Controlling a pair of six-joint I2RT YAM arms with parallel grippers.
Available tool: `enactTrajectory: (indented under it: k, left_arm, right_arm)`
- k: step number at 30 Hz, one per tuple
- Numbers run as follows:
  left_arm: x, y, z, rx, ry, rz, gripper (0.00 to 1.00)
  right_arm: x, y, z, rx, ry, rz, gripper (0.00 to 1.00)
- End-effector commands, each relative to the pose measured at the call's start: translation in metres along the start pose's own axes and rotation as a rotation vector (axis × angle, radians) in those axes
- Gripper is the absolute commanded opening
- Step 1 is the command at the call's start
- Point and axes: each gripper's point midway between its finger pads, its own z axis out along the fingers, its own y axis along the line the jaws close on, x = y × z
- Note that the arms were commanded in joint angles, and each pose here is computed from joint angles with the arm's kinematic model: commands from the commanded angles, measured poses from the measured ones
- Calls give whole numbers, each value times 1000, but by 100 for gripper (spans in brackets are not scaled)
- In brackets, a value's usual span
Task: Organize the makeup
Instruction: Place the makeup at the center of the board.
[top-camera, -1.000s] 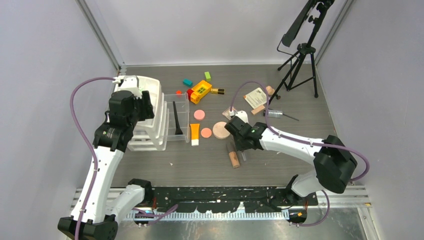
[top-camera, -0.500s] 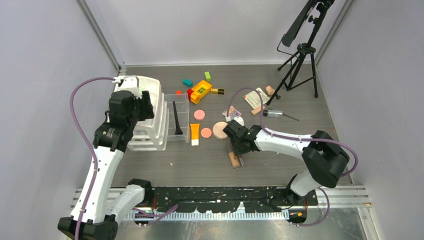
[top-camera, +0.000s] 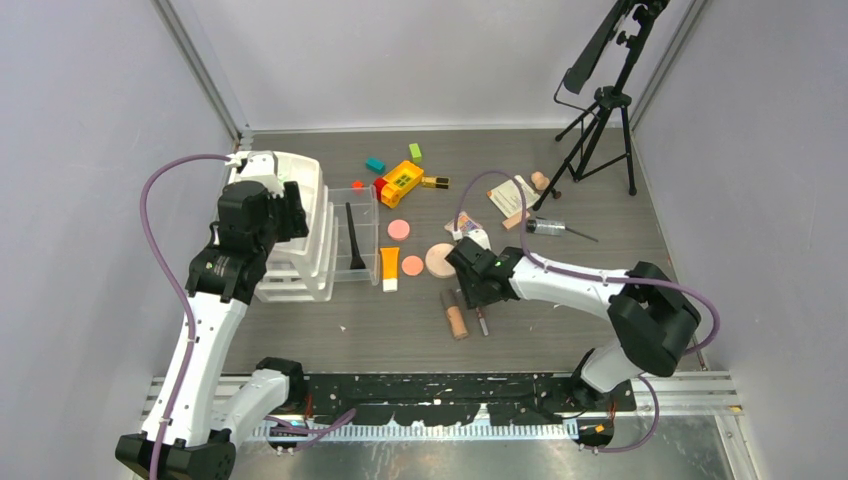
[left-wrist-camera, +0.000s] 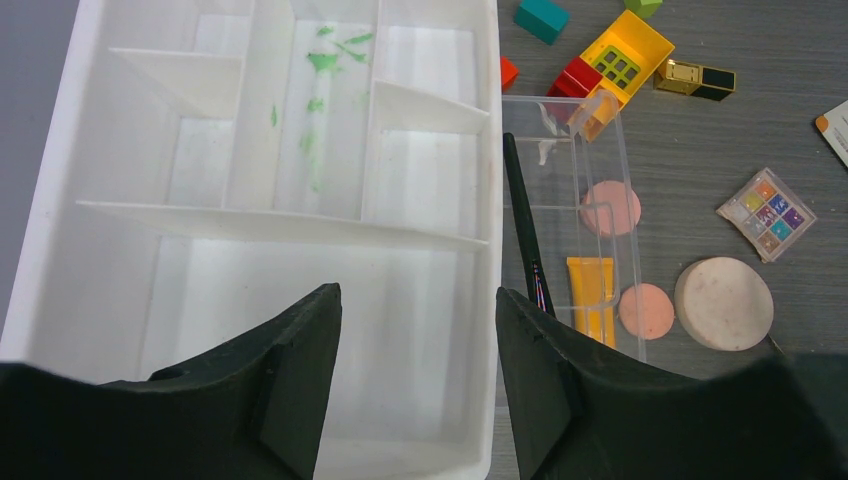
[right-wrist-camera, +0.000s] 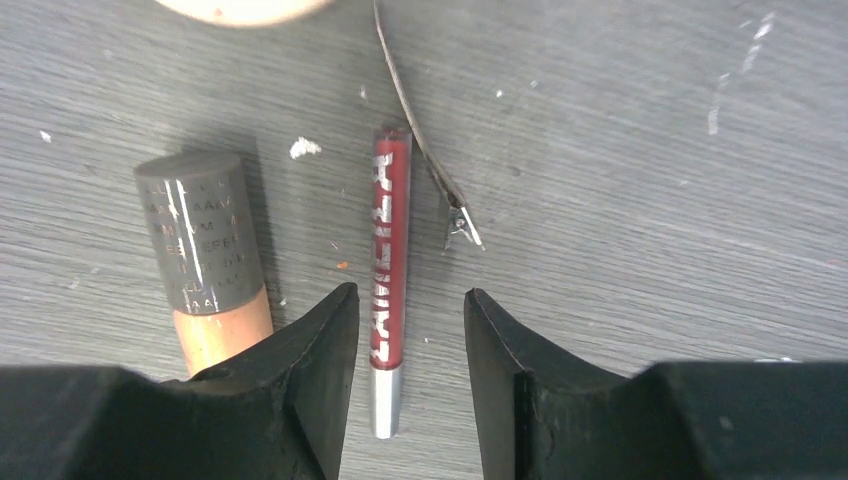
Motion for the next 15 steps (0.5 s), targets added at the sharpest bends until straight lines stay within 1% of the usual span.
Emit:
enactTrajectory:
  k: [1, 5, 9, 12, 15]
  left_arm:
    - [-11, -2, 1, 14, -43, -2, 60]
    - [-11, -2, 1, 16, -44, -2, 60]
    - [-11, -3, 1, 17, -43, -2, 60]
    - [-11, -2, 0, 15, -45, -2, 60]
    - [-11, -2, 0, 14, -44, -2, 60]
  right_arm:
    - [-49, -9, -31, 31, -166, 44, 48]
    - [-67, -21, -29, 63, -181, 77, 48]
    - [-83, -23, -24, 75, -191, 88, 49]
    - [-95, -20, -19, 73, -203, 90, 53]
    - [-109, -22, -17, 71, -235, 125, 57]
